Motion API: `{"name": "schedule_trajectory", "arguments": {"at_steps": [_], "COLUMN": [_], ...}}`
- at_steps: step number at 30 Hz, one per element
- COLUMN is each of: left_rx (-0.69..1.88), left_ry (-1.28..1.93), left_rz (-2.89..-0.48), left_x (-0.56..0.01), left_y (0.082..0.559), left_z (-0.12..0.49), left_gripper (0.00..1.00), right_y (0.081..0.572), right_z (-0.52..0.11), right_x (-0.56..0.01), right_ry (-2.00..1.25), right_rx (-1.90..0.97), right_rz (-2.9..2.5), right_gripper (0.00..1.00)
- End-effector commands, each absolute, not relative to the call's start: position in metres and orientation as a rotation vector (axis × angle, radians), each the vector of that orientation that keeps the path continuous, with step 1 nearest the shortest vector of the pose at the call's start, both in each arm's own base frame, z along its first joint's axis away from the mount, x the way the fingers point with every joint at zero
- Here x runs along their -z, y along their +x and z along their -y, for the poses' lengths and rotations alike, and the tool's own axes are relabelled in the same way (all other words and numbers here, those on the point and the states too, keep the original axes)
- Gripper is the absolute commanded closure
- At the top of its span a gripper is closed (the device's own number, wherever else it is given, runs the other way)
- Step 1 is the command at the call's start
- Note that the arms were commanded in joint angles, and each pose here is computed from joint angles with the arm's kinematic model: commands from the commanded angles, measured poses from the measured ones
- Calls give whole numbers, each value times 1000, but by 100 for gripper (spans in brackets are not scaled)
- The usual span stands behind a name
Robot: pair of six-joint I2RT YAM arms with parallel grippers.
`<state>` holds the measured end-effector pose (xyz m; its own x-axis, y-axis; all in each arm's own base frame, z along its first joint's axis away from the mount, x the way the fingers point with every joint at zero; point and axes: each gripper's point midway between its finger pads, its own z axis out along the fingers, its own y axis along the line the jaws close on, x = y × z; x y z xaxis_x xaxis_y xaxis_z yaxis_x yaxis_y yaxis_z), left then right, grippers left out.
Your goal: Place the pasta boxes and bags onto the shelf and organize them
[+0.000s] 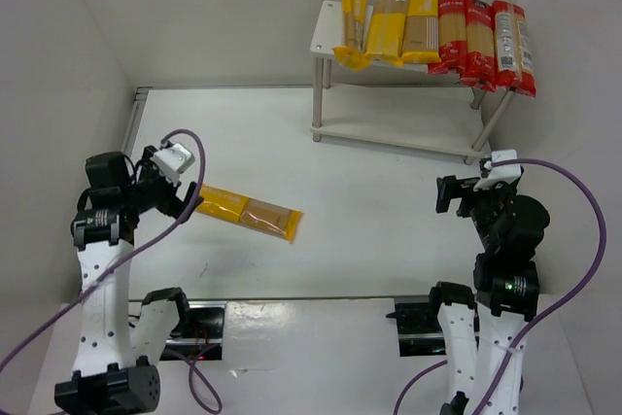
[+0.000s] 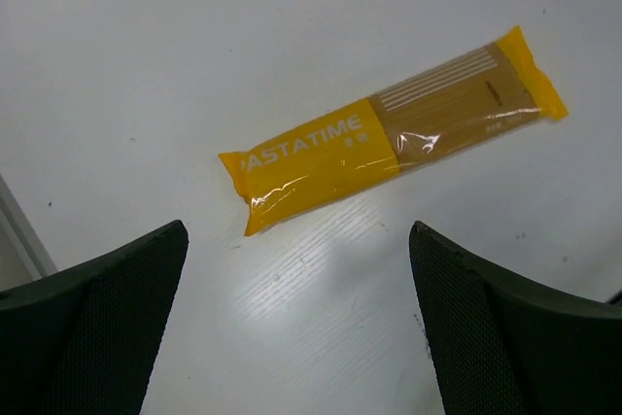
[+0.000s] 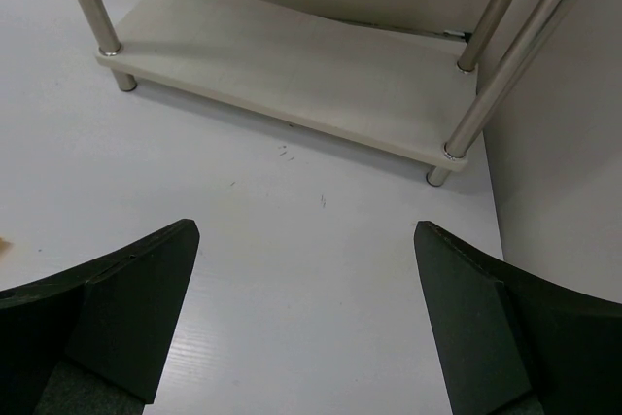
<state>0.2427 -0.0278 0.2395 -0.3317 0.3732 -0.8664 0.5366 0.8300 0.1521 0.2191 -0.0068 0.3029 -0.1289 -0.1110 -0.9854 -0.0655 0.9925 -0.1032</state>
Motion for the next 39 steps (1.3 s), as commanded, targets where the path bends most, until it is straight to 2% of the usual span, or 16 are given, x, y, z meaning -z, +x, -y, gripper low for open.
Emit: {"name": "schedule_trajectory", "arguments": {"at_steps": [1, 7, 14, 16, 19, 23, 28, 39], "left_rx": [159, 93, 165, 191, 92, -17, 7, -30], "left_ry": [1040, 1502, 1809, 1863, 1937, 2039, 2121, 2124], "left_rz": [-1869, -1825, -1901, -1940, -1919, -1810, -1782, -1754], "left_x": [-231, -176, -108, -88, -69, -54, -34, -27], "left_y": [243, 249, 262, 263, 272, 281, 293, 336], "left_z": [38, 41, 44, 42, 32, 30, 29, 27], "left_gripper": [0, 0, 0, 0, 0, 0, 0, 0], "right_y": [215, 213, 217, 220, 220, 221, 224, 229], "right_z": [9, 9, 10, 12, 12, 15, 22, 34], "right_x": [-310, -312, -308, -308, -308, -306, -300, -293], "right_ry": [-125, -126, -124, -117, -117, -104, -79, -43], "right_rx": [60, 62, 57, 64, 65, 70, 79, 104], "right_rz": [-1670, -1661, -1682, -1683, -1683, -1694, -1723, -1762], "right_gripper": [0, 0, 0, 0, 0, 0, 0, 0]}}
